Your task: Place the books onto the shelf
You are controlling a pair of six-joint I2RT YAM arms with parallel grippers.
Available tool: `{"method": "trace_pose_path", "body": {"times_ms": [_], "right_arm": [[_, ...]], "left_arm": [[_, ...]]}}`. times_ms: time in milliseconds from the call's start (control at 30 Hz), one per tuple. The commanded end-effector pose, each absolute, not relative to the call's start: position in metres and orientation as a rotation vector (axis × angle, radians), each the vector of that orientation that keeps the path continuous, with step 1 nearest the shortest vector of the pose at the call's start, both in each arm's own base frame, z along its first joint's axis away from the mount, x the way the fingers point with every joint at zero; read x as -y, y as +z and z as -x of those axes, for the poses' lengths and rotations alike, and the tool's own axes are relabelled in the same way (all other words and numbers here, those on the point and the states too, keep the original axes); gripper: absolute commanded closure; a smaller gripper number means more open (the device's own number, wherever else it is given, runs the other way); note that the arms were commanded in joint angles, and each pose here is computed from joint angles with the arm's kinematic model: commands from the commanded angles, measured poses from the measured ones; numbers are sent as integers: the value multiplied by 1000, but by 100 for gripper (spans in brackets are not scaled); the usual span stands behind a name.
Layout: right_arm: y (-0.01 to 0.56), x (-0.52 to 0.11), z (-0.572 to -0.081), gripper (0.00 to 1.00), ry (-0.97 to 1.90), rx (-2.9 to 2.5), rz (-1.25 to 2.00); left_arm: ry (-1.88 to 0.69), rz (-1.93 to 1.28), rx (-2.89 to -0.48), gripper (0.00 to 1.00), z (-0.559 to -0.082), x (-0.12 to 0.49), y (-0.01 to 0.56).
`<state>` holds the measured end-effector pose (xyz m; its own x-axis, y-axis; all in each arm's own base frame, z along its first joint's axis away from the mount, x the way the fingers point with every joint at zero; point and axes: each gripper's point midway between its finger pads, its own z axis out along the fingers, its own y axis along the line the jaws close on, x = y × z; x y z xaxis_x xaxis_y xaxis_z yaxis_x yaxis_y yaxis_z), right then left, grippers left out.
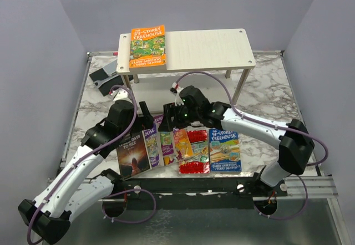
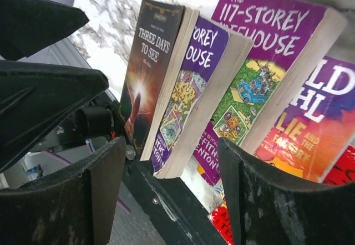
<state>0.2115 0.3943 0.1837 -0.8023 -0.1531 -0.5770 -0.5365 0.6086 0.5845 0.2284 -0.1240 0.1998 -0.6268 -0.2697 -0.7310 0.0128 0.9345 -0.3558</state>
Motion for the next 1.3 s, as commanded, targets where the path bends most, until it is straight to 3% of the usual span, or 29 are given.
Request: {"method": "trace_pose_path", "body": {"times_ms": [0,500,900,1067,1267], "right_arm": [[160,-414,-203,29,1132,-2400,526],[86,-429,-200,30,997,-2560,510],[58,-433,-197,30,889,-2611,510],[47,-426,-202,36,794,-2625,497],[35,-419,-203,54,733,-2643,491]], "left_arm": [[-401,355,-2235,1,-224,115,181],[-317,727,-2315,1,-206,97,107],[-367,769,-2358,1,-195,103,74],[-394,761,-2387,5,-190,107,61],[-436,768,-2409,11,-185,112,50]]}}
